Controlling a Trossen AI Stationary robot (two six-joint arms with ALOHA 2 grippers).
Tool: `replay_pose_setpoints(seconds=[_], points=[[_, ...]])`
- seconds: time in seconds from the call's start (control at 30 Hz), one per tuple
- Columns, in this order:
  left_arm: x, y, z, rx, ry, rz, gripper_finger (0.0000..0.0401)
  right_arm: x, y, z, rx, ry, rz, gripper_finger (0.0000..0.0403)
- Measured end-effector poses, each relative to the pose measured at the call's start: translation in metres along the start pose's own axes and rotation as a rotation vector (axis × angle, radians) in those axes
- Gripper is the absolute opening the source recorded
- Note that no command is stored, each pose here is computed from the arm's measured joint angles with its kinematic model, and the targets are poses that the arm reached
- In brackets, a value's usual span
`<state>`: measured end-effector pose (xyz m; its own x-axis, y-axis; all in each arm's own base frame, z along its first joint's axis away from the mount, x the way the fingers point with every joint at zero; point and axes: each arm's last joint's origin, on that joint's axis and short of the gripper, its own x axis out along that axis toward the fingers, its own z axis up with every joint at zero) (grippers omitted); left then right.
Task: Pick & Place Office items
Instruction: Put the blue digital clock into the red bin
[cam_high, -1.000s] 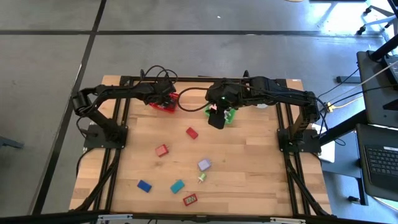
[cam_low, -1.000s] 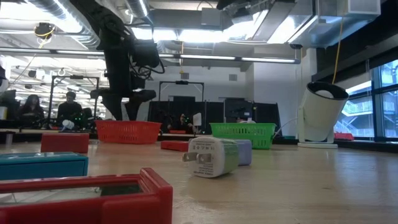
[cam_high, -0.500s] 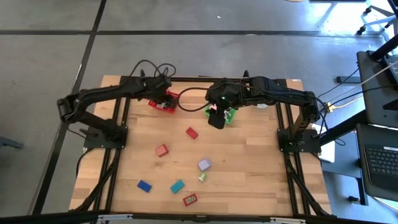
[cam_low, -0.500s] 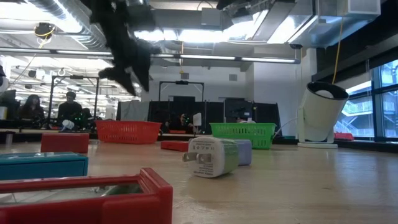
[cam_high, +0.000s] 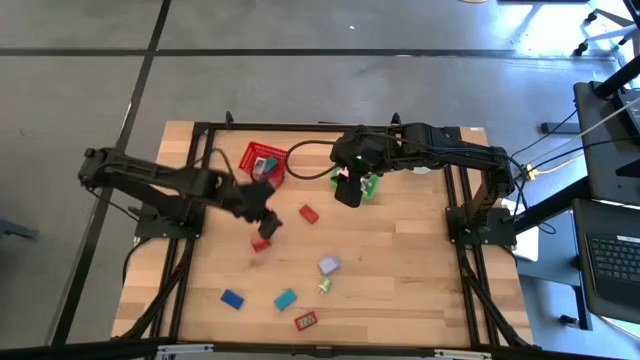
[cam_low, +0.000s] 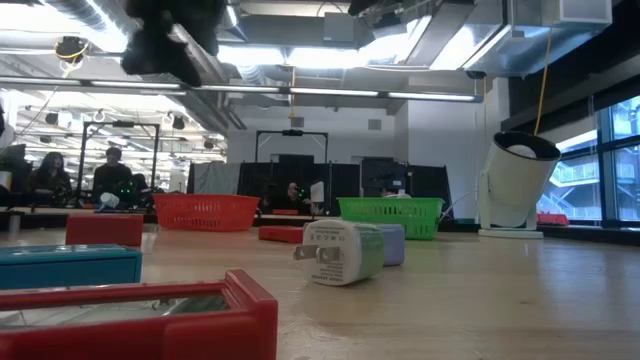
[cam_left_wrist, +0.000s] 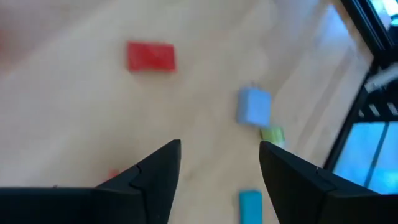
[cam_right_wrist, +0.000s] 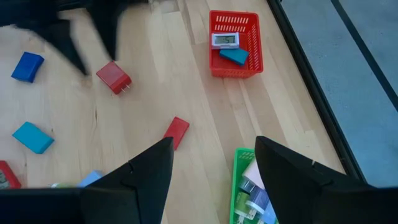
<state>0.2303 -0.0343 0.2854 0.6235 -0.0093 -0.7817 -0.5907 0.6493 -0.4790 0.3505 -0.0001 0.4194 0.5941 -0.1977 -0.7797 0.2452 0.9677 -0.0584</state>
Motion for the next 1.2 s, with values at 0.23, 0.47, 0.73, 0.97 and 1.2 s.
replay_pose_setpoints(seconds=[0.23,0.47,0.73,0.97,1.2], points=[[0.008,-0.027,-0.05,0.002,0.184,-0.046,0.0219,0.0,0.0,0.0,0.0,-0.002,0.0,0.0228],[0.018,-0.042,-0.092,0.321,0.292,-0.053,0.0217,0.0,0.0,0.0,0.001,-0.004,0.001,0.0228],[0.028,-0.049,-0.131,0.827,0.375,-0.098,0.0216,0.0,0.0,0.001,0.001,-0.007,0.001,0.0228],[0.018,-0.047,-0.167,1.126,0.45,-0.136,0.0215,0.0,0.0,0.001,0.002,-0.007,0.002,0.0228],[0.004,-0.04,-0.193,1.359,0.407,-0.123,0.0215,0.0,0.0,0.003,0.006,-0.026,0.004,0.0228]])
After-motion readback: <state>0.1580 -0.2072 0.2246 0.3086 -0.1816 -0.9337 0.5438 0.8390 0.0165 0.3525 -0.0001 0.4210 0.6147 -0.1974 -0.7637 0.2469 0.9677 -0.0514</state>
